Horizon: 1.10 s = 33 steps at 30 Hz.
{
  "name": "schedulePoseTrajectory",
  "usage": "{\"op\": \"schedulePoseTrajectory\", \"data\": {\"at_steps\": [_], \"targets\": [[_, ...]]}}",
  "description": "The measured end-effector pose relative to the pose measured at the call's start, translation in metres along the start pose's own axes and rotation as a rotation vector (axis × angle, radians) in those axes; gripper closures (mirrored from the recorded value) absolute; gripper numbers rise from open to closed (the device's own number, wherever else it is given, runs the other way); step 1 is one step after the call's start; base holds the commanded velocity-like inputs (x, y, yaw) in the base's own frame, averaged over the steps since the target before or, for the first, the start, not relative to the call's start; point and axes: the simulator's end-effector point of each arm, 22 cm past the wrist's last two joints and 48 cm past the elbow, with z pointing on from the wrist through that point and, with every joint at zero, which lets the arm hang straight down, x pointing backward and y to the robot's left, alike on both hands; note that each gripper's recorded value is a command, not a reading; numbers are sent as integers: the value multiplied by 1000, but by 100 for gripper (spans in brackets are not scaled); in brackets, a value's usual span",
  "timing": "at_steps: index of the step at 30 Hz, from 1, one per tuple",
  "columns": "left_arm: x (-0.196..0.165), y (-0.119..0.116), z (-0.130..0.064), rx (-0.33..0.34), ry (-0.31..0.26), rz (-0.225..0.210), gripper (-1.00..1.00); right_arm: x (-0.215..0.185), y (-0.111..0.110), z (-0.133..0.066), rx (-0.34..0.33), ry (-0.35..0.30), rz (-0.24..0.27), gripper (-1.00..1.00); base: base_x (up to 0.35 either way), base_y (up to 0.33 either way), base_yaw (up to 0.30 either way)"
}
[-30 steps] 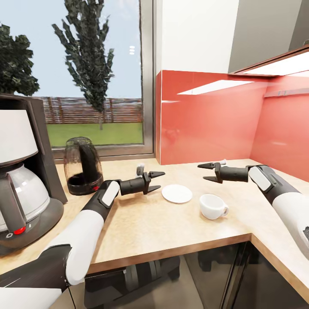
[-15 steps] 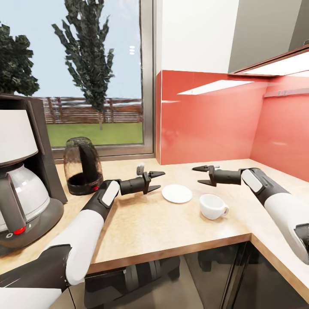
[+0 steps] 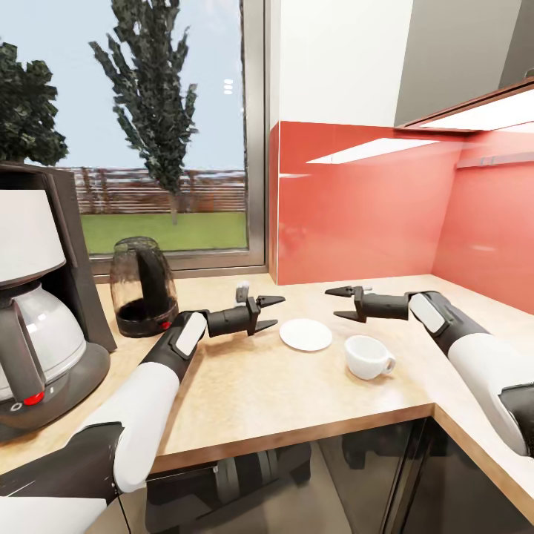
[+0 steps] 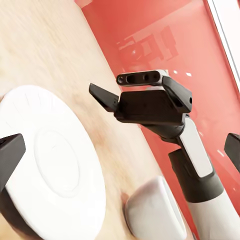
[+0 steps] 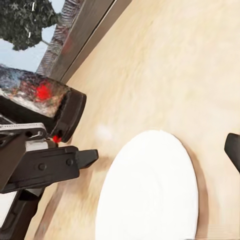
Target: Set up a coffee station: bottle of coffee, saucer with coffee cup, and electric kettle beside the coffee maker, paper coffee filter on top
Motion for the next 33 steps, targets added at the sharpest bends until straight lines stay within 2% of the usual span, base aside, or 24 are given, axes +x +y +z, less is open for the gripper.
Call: {"op": "schedulePoseTrajectory", "data": {"at_steps": [13,21,33], "targets": [[0,1,0,0,0,-3,-100,3,-2,3,-1,5,15,-100,-60,0,0],[0,1,0,1,-2,-3,-100,12,-3,14,-8,22,40,-100,-53,0,0],[0,0,0,2,-3,-4,-100,17,0,22,-17,33,45,-100,-51,0,0]]}}
